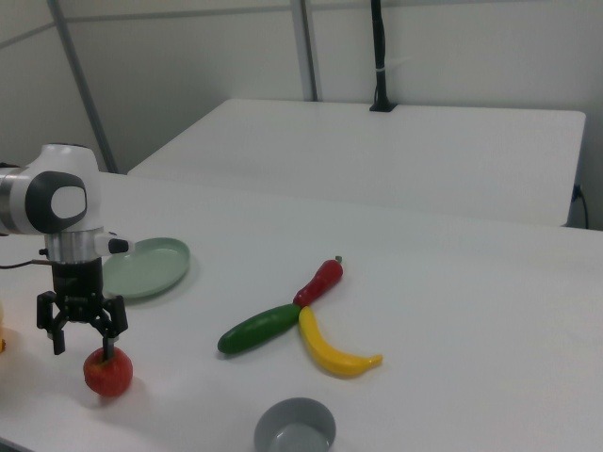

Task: Put the red apple in the bowl
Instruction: 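Move the gripper down over the red apple, then close the gripper around the red apple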

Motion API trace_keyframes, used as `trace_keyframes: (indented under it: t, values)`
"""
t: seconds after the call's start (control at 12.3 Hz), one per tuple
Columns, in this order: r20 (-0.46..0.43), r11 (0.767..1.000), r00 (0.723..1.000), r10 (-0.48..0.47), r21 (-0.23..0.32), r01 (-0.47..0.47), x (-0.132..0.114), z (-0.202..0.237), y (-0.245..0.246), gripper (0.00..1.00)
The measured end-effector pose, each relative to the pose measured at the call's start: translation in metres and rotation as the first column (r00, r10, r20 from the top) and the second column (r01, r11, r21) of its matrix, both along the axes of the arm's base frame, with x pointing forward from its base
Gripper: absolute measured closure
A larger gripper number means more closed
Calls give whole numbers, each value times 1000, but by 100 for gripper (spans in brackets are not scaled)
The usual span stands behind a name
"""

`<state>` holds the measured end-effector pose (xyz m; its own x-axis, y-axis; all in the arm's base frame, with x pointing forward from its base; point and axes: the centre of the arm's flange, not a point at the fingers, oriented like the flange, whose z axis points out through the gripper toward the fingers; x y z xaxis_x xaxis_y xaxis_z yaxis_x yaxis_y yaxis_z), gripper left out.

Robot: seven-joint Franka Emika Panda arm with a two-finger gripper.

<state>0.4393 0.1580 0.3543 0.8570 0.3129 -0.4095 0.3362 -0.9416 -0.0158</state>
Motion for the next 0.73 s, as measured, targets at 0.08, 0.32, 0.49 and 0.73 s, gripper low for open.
trace_keyframes:
  t: [0.08,0.32,0.49,0.73]
  values:
    - [16,1000,1000,6,-4,-5,1,-2,-1,0]
    - [38,999,999,30,-33,-29,1,-7,-6,0]
    - [43,997,998,47,-58,-45,0,-11,-11,0]
    - [76,996,995,63,-62,-59,-1,-21,-13,0]
